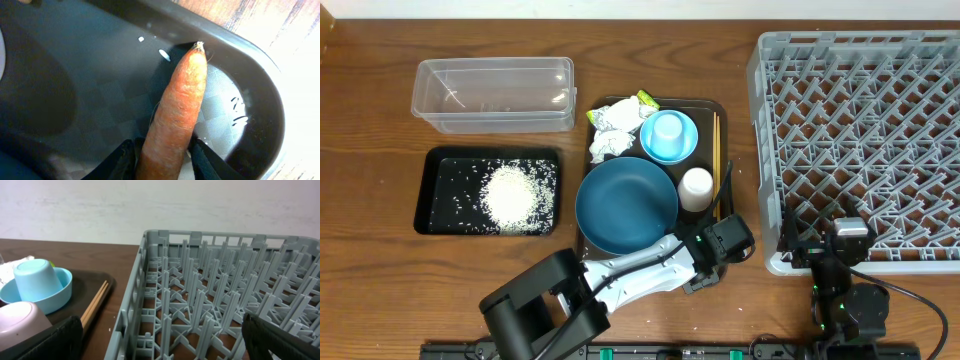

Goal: Sort waste into correct bins and load items into the dishwasher rack
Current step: 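Grasp the orange carrot with the left gripper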

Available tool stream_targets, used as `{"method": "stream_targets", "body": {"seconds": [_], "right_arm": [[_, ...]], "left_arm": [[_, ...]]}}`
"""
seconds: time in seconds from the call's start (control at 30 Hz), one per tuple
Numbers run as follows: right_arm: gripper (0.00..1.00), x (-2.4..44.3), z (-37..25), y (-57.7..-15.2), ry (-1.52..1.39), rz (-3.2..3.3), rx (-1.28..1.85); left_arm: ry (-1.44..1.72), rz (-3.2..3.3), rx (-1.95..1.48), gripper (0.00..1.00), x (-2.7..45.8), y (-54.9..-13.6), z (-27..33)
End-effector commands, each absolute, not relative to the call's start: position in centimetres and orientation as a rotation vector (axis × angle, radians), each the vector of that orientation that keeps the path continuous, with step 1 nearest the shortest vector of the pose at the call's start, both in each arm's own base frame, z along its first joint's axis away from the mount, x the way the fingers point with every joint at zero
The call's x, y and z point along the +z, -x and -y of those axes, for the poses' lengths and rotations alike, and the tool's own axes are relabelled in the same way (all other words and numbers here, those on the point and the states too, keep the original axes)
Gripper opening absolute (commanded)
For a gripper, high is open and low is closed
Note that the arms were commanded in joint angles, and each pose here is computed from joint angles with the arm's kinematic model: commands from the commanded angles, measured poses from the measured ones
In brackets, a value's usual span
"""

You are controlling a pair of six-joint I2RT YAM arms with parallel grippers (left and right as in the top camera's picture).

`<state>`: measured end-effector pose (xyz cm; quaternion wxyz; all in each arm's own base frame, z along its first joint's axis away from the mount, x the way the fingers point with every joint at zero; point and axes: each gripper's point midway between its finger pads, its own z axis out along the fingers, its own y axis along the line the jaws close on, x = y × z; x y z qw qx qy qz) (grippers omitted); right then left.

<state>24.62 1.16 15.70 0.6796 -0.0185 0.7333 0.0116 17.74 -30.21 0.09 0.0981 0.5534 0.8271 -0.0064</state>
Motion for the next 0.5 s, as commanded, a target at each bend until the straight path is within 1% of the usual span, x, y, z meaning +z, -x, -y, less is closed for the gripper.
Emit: {"method": "stream_targets", "body": {"seconds": [0.0, 0.17, 0.23, 0.37, 0.47], "right_arm": [[0.99, 15.5, -0.8, -24.6, 0.019, -1.651, 0.025], [0.99, 15.5, -0.8, -24.6, 0.019, -1.651, 0.025], [0.99, 15.5, -0.8, -24.6, 0.019, -1.651, 0.025], [0.99, 15.5, -0.8, -24.6, 0.019, -1.651, 0.025], [0.99, 15.5, -0.8, -24.6, 0.019, -1.651, 0.025]], "left_arm": [[-1.656, -2.466, 0.027, 0.36, -0.9, -17.8, 29.6], [-1.642, -2.449, 0.011, 0.36, -0.1, -18.0, 29.9], [-1.639, -2.446, 0.008, 0.32, 0.0, -18.0, 30.0], [-1.635, -2.442, 0.003, 0.28, 0.2, -18.0, 30.1], [-1.615, -2.449, -0.004, 0.27, 0.4, -18.1, 30.2]]}}
